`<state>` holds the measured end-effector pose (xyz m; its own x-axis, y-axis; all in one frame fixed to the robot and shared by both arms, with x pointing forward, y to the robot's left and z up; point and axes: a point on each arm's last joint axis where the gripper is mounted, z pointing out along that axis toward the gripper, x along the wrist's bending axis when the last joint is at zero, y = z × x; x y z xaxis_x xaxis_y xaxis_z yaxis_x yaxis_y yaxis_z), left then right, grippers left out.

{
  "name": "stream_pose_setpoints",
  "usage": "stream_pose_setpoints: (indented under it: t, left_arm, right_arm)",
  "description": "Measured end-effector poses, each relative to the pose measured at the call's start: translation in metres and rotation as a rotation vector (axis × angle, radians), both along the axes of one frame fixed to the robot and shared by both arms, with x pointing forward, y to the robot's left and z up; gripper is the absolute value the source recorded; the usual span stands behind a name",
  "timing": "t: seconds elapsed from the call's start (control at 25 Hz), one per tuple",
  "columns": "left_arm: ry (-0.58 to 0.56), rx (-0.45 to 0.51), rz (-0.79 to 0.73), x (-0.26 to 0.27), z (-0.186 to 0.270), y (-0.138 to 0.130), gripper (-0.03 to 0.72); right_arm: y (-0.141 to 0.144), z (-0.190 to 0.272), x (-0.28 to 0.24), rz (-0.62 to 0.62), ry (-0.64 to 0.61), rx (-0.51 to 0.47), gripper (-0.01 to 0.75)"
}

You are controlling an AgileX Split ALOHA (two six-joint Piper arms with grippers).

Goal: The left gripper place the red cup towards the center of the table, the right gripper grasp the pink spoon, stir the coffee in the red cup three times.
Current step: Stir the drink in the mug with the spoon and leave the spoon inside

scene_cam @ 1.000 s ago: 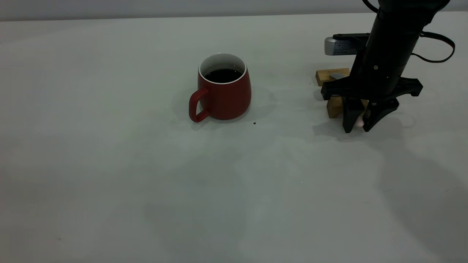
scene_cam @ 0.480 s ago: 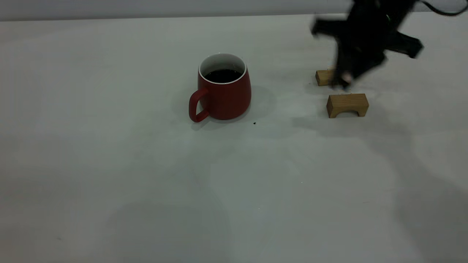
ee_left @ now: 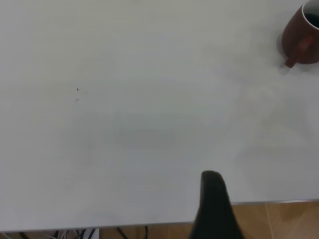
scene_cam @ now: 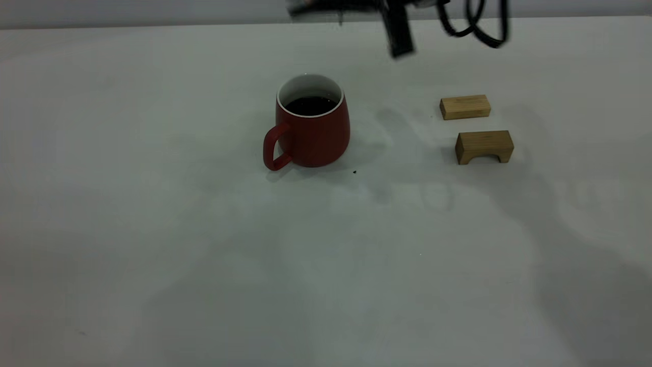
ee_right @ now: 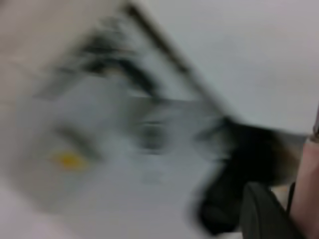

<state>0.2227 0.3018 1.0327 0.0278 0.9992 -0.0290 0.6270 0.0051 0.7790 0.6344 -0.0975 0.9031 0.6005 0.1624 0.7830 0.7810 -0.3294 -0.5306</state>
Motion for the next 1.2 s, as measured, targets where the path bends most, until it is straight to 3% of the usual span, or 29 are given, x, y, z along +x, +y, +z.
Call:
stream_pose_setpoints:
  t: [0.2,0.36,0.72,1.2]
  left_arm:
    - [0.000,0.000,0.000,0.000,0.000,0.000,0.586]
    - [0.000,0.000,0.000,0.000,0.000,0.000,0.586]
    - [0.000,0.000,0.000,0.000,0.000,0.000,0.586]
    - [0.000,0.000,0.000,0.000,0.000,0.000,0.586]
  right_arm:
    - [0.002,0.000,0.004,-0.143,0.307,0.108,0.116]
    - [0.004,-0.001,0.003,-0.200,0.474,0.140,0.116]
    - [0.024,-0.021,0.033,-0.167,0.465,0.176,0.116]
    - [0.017,-0.086,0.034,-0.221,0.613,0.131,0.116]
